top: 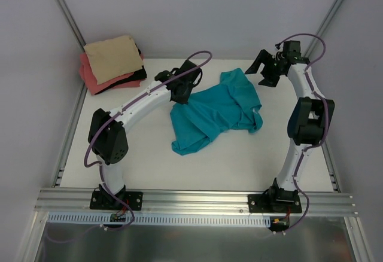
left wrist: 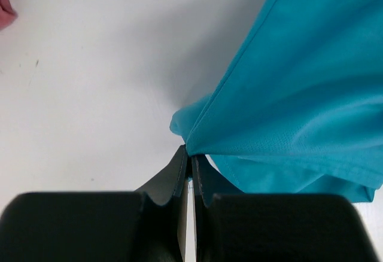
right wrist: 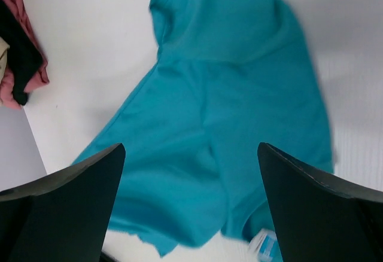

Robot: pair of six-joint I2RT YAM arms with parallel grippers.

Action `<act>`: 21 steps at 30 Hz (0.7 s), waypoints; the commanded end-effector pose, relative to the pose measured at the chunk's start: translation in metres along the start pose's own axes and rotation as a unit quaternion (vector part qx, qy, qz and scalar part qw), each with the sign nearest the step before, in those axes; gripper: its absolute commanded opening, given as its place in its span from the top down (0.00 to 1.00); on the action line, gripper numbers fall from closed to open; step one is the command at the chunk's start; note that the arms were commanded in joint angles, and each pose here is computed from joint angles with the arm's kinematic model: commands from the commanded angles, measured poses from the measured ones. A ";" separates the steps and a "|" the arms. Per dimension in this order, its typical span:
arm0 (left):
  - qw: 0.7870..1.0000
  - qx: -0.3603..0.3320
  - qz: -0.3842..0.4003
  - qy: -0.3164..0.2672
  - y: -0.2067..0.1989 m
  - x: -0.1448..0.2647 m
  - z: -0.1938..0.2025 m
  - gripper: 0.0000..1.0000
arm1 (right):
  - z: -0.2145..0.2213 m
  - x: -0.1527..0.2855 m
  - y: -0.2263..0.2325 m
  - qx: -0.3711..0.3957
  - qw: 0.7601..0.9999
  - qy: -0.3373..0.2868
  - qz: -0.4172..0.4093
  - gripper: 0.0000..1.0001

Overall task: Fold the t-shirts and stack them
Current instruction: Flatten out the tshirt

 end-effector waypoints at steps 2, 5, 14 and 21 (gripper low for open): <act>0.999 -0.006 -0.010 0.042 0.008 0.021 0.017 1.00 | -0.025 -0.038 -0.005 -0.043 0.998 0.016 -0.038 0.01; 0.998 0.008 -0.001 0.066 0.004 0.024 0.029 1.00 | -0.039 -0.067 -0.009 -0.059 0.996 0.014 -0.070 0.00; 0.995 0.021 0.018 0.094 -0.010 0.032 0.048 1.00 | -0.070 -0.123 -0.010 -0.092 0.982 -0.002 -0.163 0.01; 0.995 0.023 0.015 0.100 -0.011 0.036 0.049 1.00 | -0.055 -0.139 -0.018 -0.146 0.972 0.036 -0.182 0.42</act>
Point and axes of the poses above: each gripper's point midway between its finger pads, its own x axis back along the fingers, its own y axis along the line the jaws close on, z = x × y, the point moved 1 cm from there along x, back along the fingers, and after that the axes turned 9 degrees about -x, right-handed, at the moved point
